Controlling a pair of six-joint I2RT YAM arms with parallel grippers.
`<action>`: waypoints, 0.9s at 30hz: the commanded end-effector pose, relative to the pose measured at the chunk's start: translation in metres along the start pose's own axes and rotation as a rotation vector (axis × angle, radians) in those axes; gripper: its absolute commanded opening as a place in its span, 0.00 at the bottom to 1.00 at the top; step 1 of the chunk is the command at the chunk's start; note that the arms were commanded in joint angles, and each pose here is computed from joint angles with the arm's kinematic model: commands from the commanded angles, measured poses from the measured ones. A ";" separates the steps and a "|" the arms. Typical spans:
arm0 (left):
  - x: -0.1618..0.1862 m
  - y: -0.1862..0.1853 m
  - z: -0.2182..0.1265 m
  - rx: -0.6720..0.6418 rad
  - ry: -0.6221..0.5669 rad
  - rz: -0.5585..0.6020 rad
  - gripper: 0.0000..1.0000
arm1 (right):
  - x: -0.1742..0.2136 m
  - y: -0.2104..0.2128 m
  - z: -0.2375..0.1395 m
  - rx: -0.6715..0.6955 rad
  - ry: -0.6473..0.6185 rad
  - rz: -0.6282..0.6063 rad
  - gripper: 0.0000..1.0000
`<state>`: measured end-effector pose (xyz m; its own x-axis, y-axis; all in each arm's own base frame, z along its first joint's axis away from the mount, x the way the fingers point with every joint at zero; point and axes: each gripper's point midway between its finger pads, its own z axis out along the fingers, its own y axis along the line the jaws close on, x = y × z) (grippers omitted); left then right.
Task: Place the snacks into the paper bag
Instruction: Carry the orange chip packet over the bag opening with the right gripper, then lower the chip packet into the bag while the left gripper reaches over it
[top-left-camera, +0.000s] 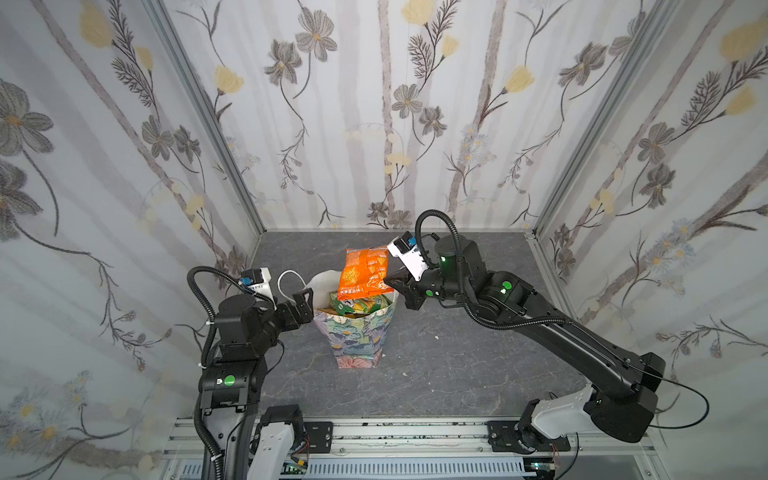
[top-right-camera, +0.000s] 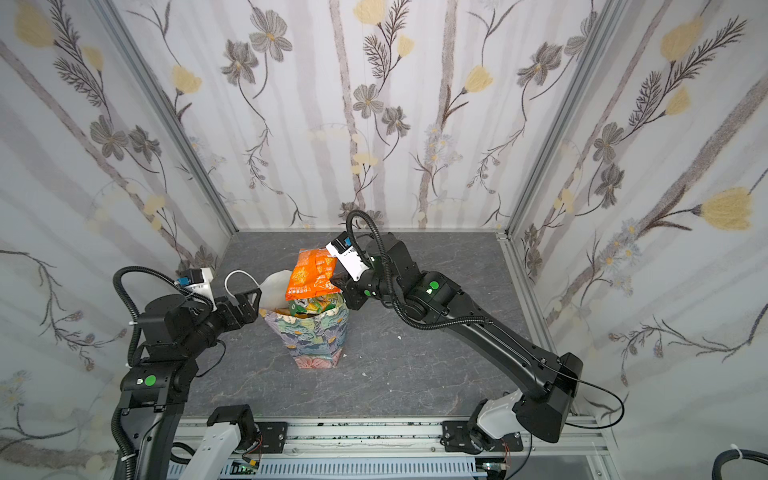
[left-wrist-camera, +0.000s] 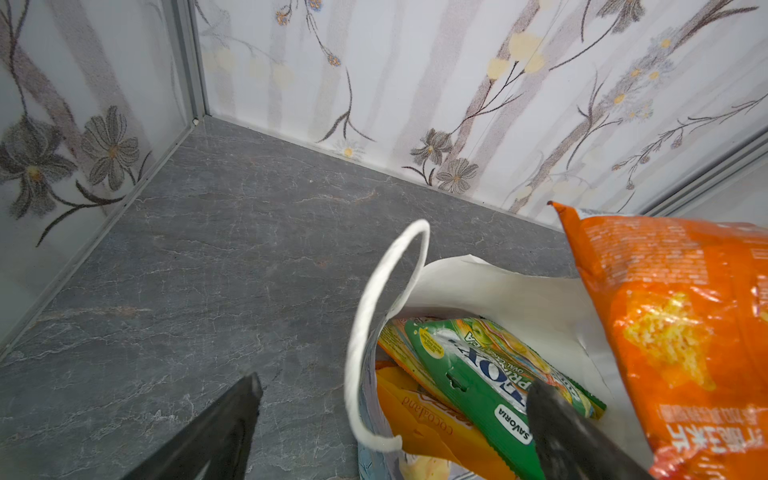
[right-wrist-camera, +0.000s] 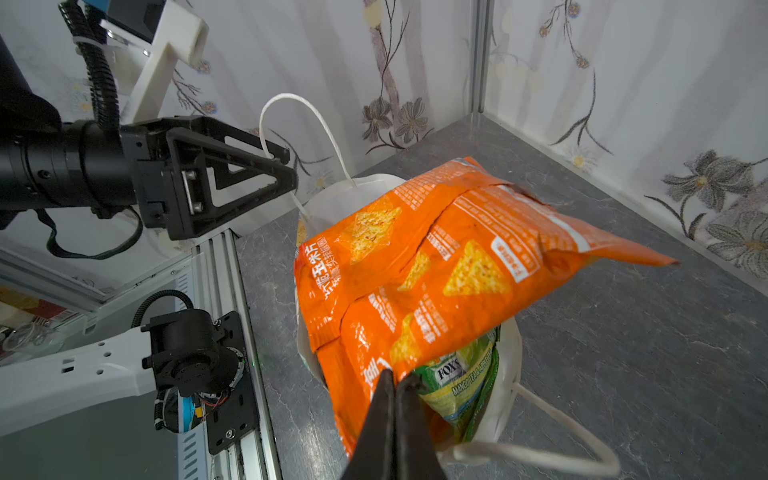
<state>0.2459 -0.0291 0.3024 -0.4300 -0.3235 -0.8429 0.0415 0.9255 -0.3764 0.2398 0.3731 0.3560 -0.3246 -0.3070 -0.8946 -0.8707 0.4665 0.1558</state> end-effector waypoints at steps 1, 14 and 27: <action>-0.010 -0.003 -0.001 0.007 -0.036 0.019 1.00 | 0.001 -0.009 0.004 0.082 0.008 -0.053 0.00; -0.010 -0.003 -0.001 0.006 -0.037 0.019 1.00 | 0.015 -0.004 0.027 0.182 0.064 -0.145 0.00; -0.010 -0.003 -0.001 0.010 -0.038 0.020 1.00 | 0.015 0.006 0.029 0.169 0.065 -0.183 0.33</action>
<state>0.2462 -0.0291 0.3020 -0.4313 -0.3235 -0.8422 0.0409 0.9255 -0.3765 0.2372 0.3945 0.3234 -0.2215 -0.4577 -0.8611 -0.8497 0.5238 -0.0599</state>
